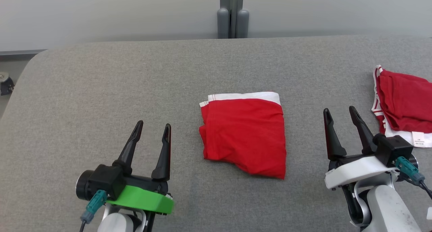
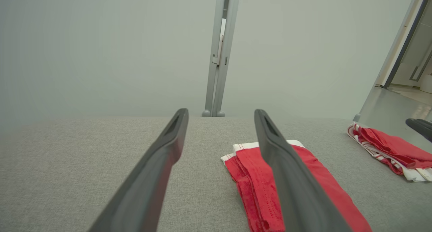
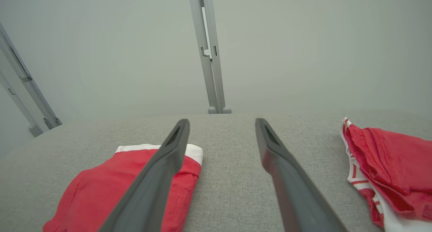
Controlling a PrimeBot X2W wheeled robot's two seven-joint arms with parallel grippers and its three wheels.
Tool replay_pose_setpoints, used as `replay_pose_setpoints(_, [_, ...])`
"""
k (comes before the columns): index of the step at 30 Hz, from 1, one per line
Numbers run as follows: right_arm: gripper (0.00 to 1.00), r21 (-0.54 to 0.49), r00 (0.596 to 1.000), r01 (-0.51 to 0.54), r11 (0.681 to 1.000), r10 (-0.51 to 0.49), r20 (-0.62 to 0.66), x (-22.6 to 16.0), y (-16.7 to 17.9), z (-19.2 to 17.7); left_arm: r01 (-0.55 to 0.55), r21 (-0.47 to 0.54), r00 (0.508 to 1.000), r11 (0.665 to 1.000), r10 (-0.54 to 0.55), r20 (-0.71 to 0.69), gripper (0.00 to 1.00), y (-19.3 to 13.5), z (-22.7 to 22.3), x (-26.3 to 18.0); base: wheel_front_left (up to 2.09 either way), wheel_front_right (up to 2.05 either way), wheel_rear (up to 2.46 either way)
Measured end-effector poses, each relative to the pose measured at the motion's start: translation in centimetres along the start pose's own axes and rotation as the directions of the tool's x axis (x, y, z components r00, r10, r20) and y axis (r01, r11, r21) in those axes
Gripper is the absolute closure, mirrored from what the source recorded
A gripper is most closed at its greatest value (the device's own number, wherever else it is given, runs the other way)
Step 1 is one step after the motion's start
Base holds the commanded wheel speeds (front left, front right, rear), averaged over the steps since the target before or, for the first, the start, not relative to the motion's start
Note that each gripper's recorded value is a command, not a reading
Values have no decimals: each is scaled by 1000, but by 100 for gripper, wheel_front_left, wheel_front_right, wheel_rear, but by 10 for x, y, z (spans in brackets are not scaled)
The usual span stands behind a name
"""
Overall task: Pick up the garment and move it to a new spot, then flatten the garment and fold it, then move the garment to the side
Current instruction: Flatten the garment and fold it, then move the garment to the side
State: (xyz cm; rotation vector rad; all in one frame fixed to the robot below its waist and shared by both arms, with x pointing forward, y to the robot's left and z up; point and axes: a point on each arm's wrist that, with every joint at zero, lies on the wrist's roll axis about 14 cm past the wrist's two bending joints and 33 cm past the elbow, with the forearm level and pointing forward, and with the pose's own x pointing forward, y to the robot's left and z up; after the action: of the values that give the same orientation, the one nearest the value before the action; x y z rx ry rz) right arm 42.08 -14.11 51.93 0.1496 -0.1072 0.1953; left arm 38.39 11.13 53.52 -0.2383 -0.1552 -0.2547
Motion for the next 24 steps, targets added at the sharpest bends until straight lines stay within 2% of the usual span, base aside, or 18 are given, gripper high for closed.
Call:
replay_pose_setpoints(8, [0, 27, 998, 58, 998, -58, 7, -10, -10, -1, 2, -17, 999, 1000, -3, -54, 0, -2, -18, -3, 0, 0, 0])
replay_pose_setpoints(24, [0, 18, 999, 40, 999, -40, 7, -10, -2, -2, -21, -16, 999, 1000, 20, -39, 0, 4, -13, -8, 0, 0, 0])
